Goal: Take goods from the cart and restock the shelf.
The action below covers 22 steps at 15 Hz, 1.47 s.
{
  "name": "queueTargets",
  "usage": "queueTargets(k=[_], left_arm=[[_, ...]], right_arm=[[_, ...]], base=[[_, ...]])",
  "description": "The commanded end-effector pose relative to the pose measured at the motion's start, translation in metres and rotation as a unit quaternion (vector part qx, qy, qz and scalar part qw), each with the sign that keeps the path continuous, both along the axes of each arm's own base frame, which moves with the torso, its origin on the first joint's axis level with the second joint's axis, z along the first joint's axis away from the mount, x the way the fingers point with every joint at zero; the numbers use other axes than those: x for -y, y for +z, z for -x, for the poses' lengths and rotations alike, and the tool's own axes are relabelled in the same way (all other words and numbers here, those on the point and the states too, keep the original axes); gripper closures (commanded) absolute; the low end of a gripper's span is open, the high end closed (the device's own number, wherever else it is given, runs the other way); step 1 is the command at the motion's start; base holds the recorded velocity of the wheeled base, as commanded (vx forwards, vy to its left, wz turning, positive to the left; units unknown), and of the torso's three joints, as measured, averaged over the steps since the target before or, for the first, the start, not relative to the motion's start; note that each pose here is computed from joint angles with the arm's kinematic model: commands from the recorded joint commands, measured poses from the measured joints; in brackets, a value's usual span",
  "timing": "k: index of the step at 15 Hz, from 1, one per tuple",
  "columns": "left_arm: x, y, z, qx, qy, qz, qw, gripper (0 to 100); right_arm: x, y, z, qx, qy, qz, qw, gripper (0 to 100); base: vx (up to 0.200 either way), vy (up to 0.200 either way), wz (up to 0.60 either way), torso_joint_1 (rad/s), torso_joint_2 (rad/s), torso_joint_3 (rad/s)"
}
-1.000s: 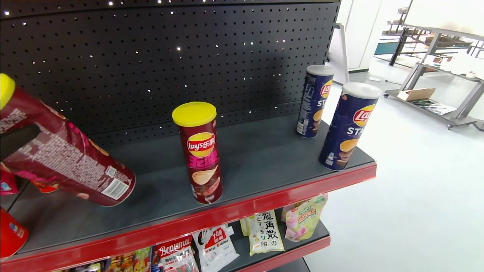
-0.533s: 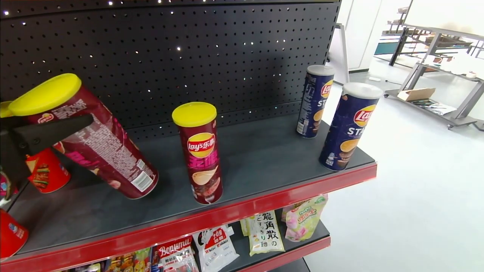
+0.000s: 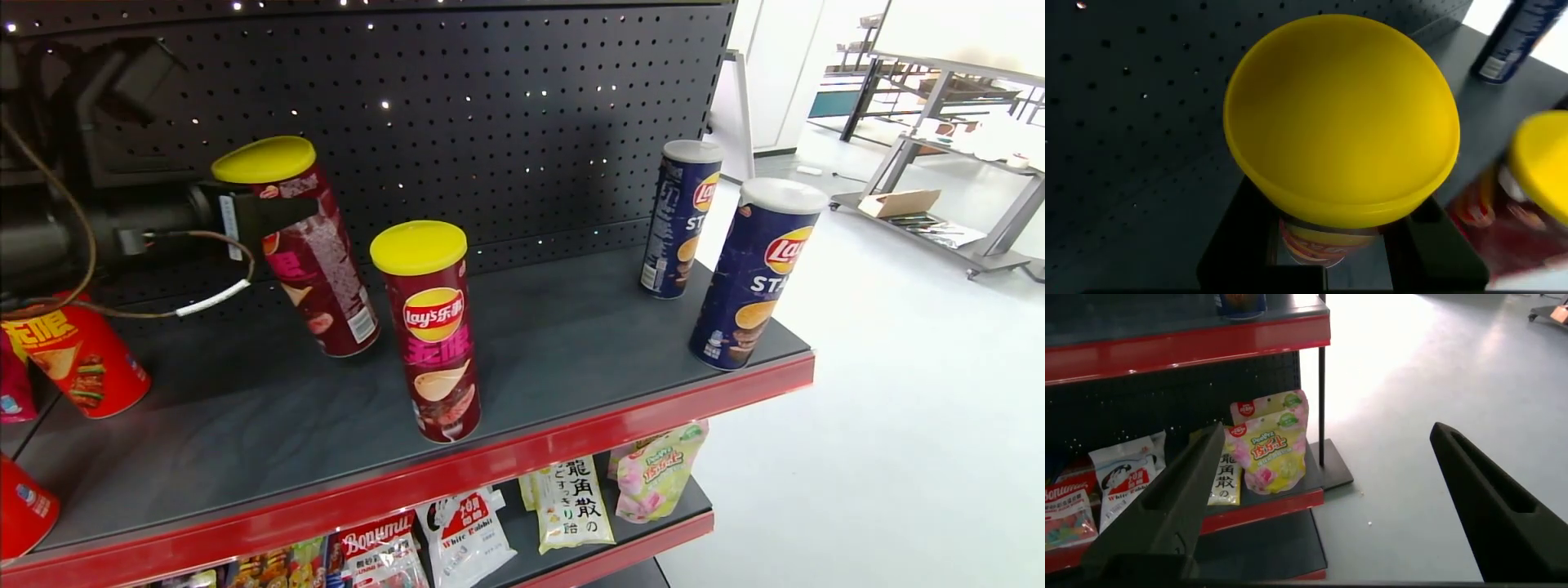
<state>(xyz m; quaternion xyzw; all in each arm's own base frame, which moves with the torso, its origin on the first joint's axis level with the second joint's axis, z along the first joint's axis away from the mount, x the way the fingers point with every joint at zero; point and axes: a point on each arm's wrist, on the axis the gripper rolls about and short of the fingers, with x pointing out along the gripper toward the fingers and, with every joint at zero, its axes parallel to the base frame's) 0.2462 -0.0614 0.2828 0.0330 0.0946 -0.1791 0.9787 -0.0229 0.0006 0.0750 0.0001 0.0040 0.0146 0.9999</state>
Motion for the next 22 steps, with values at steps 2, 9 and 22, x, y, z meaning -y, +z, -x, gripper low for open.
queueTargets(k=[2, 9, 22], left_arm=[[0.021, -0.018, -0.05, -0.035, 0.006, -0.002, 0.9994, 100], [0.037, -0.027, -0.086, -0.045, 0.031, 0.003, 0.9985, 100], [0.067, -0.023, -0.11, -0.022, 0.069, 0.025, 0.9971, 100]], right_arm=[[0.0, 0.0, 0.0, 0.0, 0.001, 0.0, 1.0, 0], [0.0, 0.0, 0.0, 0.0, 0.001, 0.0, 1.0, 0], [0.0, 0.0, 0.0, 0.0, 0.001, 0.001, 1.0, 0]], base=[[0.0, 0.0, 0.0, 0.0, 0.0, 0.0], [0.0, 0.0, 0.0, 0.0, 0.0, 0.0], [0.0, 0.0, 0.0, 0.0, 0.0, 0.0]])
